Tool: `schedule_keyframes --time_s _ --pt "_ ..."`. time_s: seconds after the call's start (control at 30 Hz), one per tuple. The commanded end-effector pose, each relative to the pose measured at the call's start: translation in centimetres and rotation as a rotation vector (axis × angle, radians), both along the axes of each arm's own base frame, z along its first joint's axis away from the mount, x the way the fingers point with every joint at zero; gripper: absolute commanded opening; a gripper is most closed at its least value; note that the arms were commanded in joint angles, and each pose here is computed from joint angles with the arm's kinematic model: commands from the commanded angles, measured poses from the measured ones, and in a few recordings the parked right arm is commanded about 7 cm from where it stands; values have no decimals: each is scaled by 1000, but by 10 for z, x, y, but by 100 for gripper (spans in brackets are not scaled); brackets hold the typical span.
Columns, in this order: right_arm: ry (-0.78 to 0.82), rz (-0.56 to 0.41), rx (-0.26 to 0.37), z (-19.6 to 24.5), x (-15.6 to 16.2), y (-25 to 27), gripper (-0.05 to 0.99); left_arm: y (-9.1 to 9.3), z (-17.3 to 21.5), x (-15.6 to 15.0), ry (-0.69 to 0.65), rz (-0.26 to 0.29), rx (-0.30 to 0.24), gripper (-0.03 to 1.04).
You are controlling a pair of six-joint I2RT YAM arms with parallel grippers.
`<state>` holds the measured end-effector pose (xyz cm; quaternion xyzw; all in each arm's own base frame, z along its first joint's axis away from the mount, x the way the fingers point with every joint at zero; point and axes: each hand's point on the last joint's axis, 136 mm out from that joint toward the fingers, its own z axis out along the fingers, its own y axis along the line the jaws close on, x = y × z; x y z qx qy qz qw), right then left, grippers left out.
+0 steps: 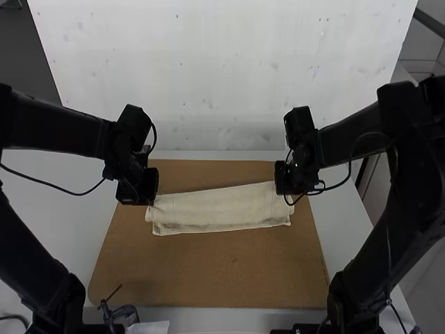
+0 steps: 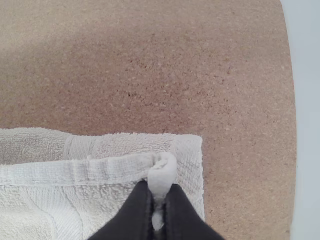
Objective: Fold the towel.
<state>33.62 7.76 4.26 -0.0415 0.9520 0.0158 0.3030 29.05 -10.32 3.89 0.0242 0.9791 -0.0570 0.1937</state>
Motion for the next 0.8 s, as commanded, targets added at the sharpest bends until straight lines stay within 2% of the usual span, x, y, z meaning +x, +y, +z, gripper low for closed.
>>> schedule_keyframes --time_s 0.0,0.43,0.77 --pt "-21 -23 -28 1 14 -4 1 3 -10 10 -10 6 29 1" --pt "-2 -38 -29 -17 37 -1 1 -1 -29 37 0 21 47 1" --pt "28 -48 -37 -36 41 -4 1 -2 -28 55 -17 34 49 1"
